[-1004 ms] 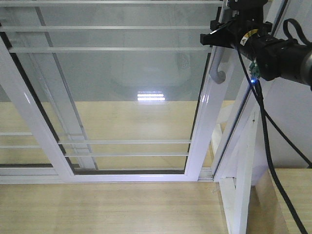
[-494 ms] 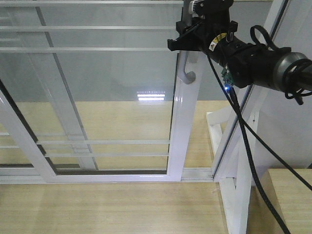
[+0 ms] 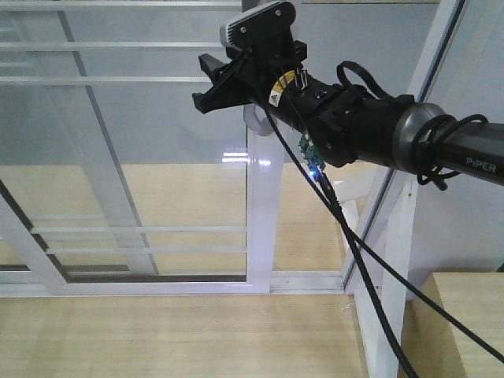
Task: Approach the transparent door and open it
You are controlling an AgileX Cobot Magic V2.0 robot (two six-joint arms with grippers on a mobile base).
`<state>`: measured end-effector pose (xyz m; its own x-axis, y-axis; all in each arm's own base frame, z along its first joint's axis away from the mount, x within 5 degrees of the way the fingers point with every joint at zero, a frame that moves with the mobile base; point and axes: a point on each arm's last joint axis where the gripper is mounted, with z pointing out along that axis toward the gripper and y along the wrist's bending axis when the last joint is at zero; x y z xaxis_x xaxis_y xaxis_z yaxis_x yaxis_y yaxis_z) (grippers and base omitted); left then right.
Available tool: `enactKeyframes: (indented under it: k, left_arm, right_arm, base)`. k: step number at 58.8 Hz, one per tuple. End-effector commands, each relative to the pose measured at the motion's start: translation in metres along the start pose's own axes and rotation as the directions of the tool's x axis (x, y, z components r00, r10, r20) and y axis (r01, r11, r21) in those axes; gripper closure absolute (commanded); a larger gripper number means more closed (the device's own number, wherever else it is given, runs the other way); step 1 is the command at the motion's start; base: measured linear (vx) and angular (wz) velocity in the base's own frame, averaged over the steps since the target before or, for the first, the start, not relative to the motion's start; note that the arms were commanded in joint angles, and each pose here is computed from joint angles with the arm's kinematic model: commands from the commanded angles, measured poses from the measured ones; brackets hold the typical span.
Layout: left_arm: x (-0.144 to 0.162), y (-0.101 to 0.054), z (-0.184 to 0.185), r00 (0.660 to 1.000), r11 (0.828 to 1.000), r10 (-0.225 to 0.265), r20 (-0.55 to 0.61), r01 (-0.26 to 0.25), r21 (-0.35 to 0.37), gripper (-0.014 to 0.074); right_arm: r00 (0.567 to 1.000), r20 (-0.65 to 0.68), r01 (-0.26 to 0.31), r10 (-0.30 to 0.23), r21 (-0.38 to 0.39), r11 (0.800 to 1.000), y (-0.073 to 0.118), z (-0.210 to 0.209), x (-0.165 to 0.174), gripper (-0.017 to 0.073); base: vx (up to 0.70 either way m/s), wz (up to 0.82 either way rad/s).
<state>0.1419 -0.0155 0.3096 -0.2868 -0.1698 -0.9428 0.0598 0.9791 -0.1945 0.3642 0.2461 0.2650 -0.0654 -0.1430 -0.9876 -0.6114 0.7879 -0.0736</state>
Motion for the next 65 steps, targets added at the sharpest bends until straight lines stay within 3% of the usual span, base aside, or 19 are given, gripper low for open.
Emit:
enactKeyframes:
  k: [1, 9, 20, 24, 35, 47, 55, 57, 65]
  left_arm:
    - [-0.016, -0.003, -0.002, 0.995, 1.000, -0.007, 0.099, 0.006, 0.017, 0.0108]
    - [-0.015, -0.003, -0.002, 0.995, 1.000, 0.017, 0.098, -0.018, 0.015, 0.0108]
    - [-0.012, -0.003, 0.004, 0.982, 0.984, 0.179, 0.062, -0.179, 0.002, 0.0108]
    - [-0.009, -0.005, 0.009, 0.977, 0.978, 0.209, 0.038, -0.210, 0.016, 0.0108]
    - [0.000, -0.020, 0.037, 0.994, 0.989, 0.106, -0.009, -0.104, 0.107, 0.0108]
    - [0.005, -0.047, 0.077, 0.964, 0.956, 0.222, 0.147, -0.245, 0.161, 0.0108]
    - [0.019, -0.074, 0.104, 0.920, 0.906, 0.301, 0.251, -0.358, 0.226, 0.0108]
    - [0.021, -0.079, 0.111, 0.919, 0.902, 0.298, 0.259, -0.359, 0.238, 0.0108]
    - [0.018, -0.091, 0.145, 0.922, 0.915, 0.252, 0.295, -0.326, 0.236, 0.0108]
  right_arm:
    - [0.996, 0.090, 0.019, -0.020, 0.013, 1.000, -0.002, -0.022, -0.046, 0.0198]
    - [0.999, -0.046, 0.012, -0.010, 0.045, 0.999, -0.005, -0.066, -0.062, 0.0201]
    - [0.999, -0.037, -0.034, 0.036, 0.057, 0.998, -0.001, -0.139, -0.066, 0.0201]
    - [0.996, -0.080, -0.042, 0.047, 0.060, 0.997, 0.001, -0.163, -0.052, 0.0201]
    - [0.990, -0.123, -0.055, 0.063, 0.065, 0.996, 0.006, -0.206, -0.029, 0.0201]
    - [0.989, -0.114, -0.084, 0.092, 0.070, 0.994, 0.006, -0.219, -0.028, 0.0201]
    - [0.989, -0.116, -0.085, 0.093, 0.070, 0.994, 0.006, -0.219, -0.028, 0.0201]
    - [0.989, -0.117, -0.085, 0.093, 0.070, 0.994, 0.006, -0.219, -0.028, 0.0201]
    - [0.988, -0.128, -0.081, 0.090, 0.071, 0.994, 0.006, -0.219, -0.027, 0.0201]
  base:
    - [0.00, 0.00]
    - [0.00, 0.00]
    - [0.00, 0.00]
    - [0.00, 0.00]
    - [0.00, 0.00]
    - [0.00, 0.00]
    - [0.00, 0.00]
    - [0.00, 0.00]
    - [0.00, 0.00]
